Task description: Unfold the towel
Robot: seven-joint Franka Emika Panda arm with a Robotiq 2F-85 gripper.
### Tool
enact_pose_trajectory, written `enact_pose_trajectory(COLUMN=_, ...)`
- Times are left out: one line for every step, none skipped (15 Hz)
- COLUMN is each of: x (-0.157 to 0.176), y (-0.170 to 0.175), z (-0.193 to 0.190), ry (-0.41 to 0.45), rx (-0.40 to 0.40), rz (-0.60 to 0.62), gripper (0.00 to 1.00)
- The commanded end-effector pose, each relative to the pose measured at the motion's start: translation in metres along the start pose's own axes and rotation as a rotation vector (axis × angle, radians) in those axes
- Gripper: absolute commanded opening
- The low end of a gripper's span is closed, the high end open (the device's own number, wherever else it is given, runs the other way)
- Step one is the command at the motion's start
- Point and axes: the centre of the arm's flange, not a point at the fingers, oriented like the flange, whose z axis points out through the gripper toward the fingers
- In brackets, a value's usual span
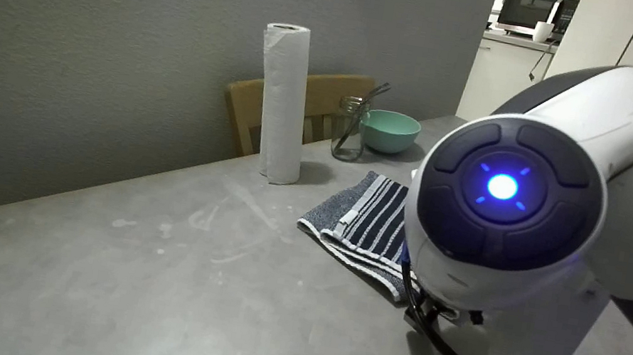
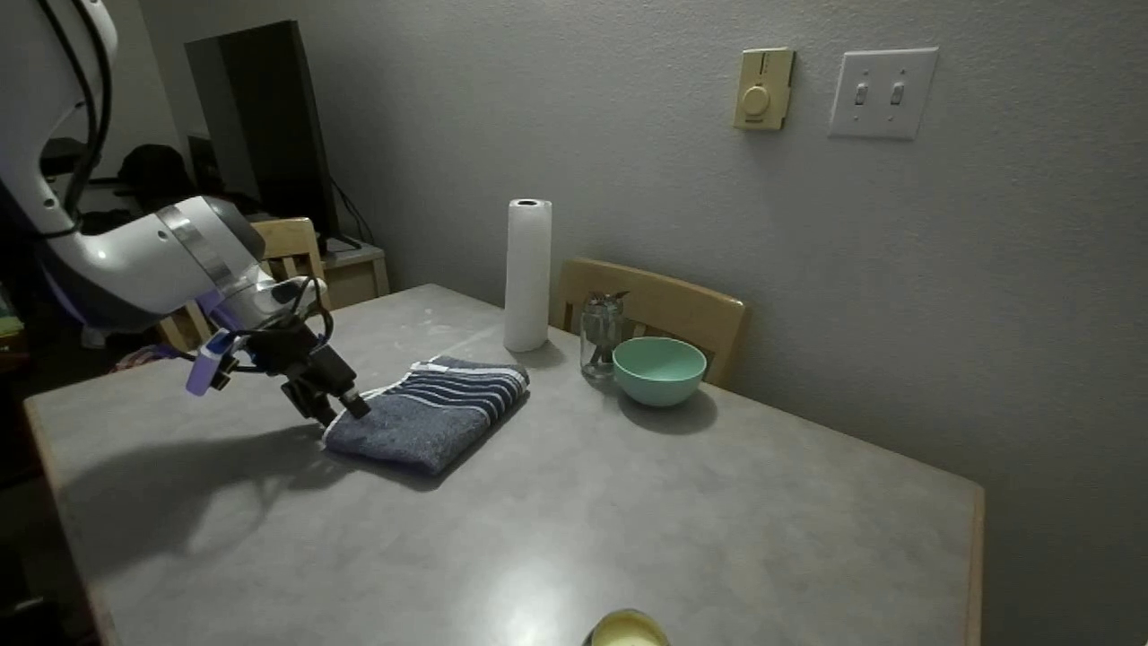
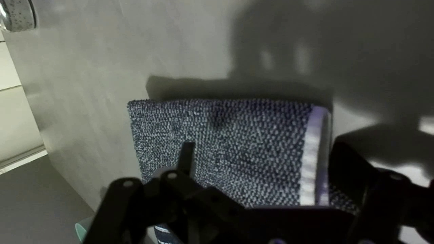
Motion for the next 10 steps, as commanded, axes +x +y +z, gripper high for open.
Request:
enact_pose_trajectory(x=-0.002, y=0.024, z=0.025, ry=0.000, rx=0.007, rz=-0.001, gripper=1.00)
enact_pose_trajectory(x=-0.001, y=0.028, z=0.028, ry=-0.001, rx=0.006, rz=0.006, gripper=1.00)
enact_pose_trajectory(x=-0.001, y=0.031, z=0.030, ry=-0.002, rx=0.005, rz=0.009, gripper=1.00)
enact_pose_trajectory(x=0.000, y=0.033, z=0.033, ry=-0.002, rx=0.005, rz=0.015, gripper=1.00)
enact_pose_trajectory(x=0.001, y=0.035, z=0.034, ry=-0.004, rx=0.007, rz=0.019, gripper=1.00)
enact_pose_trajectory(x=0.001, y=0.035, z=0.034, ry=-0.005, rx=0.007, rz=0.023, gripper=0.95)
enact_pose_trajectory(x=0.002, y=0.035, z=0.034, ry=-0.007, rx=0.011, rz=0.022, gripper=0.74)
enact_pose_trajectory(x=0.002, y=0.034, z=0.034, ry=-0.007, rx=0.013, rz=0.023, gripper=0.71)
enact_pose_trajectory(x=0.002, y=0.032, z=0.033, ry=-0.008, rx=0.016, rz=0.019, gripper=0.70)
enact_pose_trajectory(x=0.003, y=0.031, z=0.031, ry=-0.008, rx=0.022, rz=0.016, gripper=0.62)
